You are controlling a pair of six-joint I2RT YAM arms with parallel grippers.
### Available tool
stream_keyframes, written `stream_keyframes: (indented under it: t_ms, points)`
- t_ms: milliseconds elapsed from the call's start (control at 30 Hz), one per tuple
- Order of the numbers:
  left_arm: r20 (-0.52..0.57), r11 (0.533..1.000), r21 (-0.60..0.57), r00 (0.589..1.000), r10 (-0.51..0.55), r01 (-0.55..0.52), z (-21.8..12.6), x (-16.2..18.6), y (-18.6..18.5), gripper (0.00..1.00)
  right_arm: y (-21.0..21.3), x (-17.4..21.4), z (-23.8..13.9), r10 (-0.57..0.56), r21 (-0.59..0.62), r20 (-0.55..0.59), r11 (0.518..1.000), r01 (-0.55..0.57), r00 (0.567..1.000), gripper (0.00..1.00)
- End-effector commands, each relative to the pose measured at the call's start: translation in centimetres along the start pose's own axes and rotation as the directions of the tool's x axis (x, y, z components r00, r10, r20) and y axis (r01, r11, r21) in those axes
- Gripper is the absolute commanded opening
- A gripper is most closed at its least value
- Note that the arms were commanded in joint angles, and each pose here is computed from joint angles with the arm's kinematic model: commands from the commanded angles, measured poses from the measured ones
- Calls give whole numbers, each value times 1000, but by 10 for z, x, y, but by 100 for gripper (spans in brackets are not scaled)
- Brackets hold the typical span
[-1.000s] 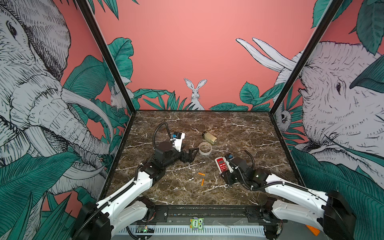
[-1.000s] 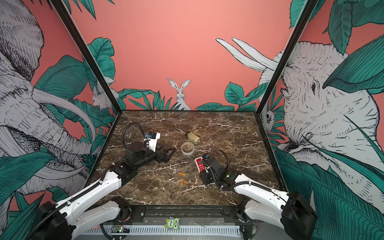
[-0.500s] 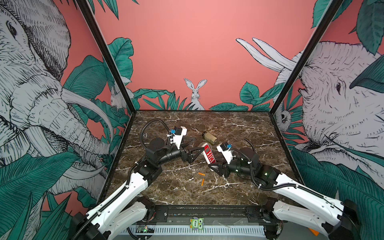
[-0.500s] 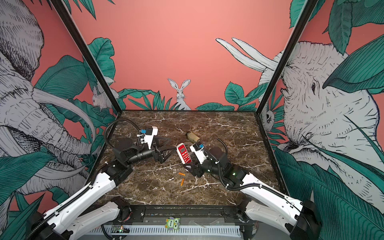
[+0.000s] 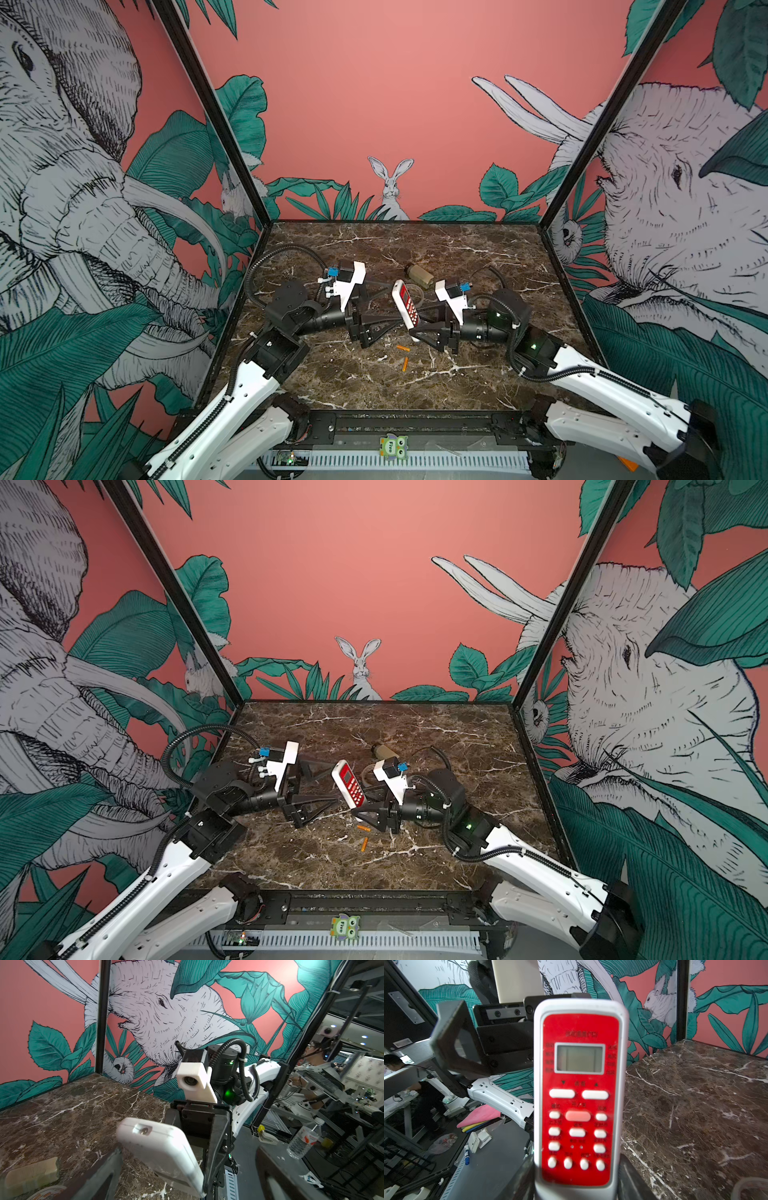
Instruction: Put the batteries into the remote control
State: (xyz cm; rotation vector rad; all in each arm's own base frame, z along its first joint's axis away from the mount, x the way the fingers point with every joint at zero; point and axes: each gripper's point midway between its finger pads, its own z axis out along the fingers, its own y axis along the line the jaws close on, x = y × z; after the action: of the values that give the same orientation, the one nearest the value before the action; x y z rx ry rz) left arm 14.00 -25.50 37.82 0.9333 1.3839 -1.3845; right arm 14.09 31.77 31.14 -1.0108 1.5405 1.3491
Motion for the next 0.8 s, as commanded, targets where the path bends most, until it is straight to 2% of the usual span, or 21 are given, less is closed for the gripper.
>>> stream_keyframes:
  t_ms: [0,233,333,633,767]
  points:
    - [7,997,81,1000,6,-6,2,-5,-14,100,20,-26,0,-61,-88,72,994,68,996,13]
    - [12,996,92,1000,0,-1,5,-7,-12,98,25,-31,5,-70,-129,78,988,80,995,12]
    - [14,996,85,1000,2,-4,7,-10,-10,94,25,-30,9,-66,-141,71,987,76,995,12]
    - [11,996,90,1000,-19,18,15,-6,0,56,26,-33,11,-73,-148,78,985,84,994,12]
    - [17,996,85,1000,-23,21,17,-6,2,35,23,-31,12,-76,-139,70,987,85,995,12]
